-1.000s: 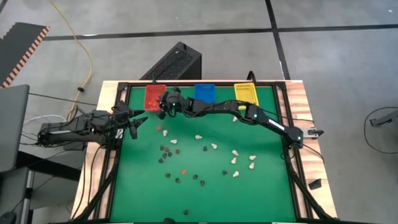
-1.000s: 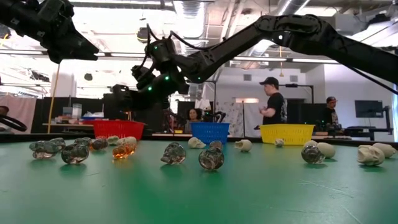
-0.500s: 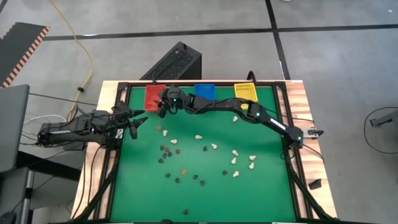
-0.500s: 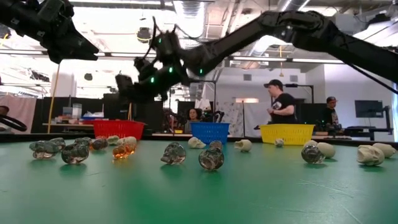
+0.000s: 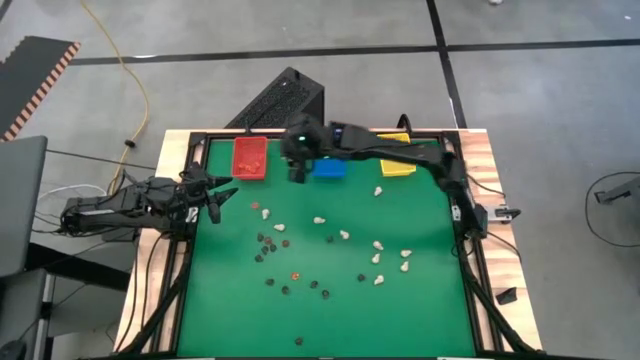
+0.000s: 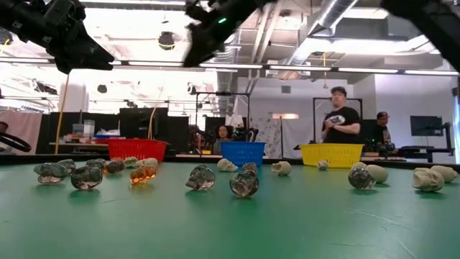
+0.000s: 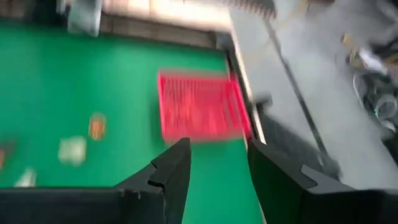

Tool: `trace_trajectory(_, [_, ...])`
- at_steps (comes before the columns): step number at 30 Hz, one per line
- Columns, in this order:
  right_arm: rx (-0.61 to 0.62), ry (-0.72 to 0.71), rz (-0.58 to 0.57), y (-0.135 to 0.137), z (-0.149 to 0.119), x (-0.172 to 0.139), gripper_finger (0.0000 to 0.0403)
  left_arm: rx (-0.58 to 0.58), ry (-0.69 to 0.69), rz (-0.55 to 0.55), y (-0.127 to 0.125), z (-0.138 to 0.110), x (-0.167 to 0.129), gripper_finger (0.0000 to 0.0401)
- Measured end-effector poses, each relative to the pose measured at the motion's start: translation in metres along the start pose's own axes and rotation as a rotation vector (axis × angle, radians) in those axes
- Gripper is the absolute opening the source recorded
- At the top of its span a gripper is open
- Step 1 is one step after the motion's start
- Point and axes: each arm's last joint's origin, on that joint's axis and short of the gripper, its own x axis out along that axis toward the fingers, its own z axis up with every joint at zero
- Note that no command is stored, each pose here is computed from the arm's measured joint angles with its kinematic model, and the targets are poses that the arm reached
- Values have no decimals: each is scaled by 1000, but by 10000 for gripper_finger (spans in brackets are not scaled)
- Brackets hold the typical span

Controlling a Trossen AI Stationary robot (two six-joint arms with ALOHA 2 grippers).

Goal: Sort Halloween decoration
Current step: Put the orange pumpkin toy into the red bin

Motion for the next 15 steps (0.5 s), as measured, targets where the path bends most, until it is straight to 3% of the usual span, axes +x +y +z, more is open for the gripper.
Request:
trace_trajectory(6, [5,273,23,-19,-34,-96,176,-2,0,0,0,0,0,169])
trace_trajectory(9, [64,292,4,-23,-57,-148,169,-2,0,0,0,0,0,169])
trace_trajectory(15, [259,156,-163,-13,-121,-246,161,-1,0,0,0,0,0,169])
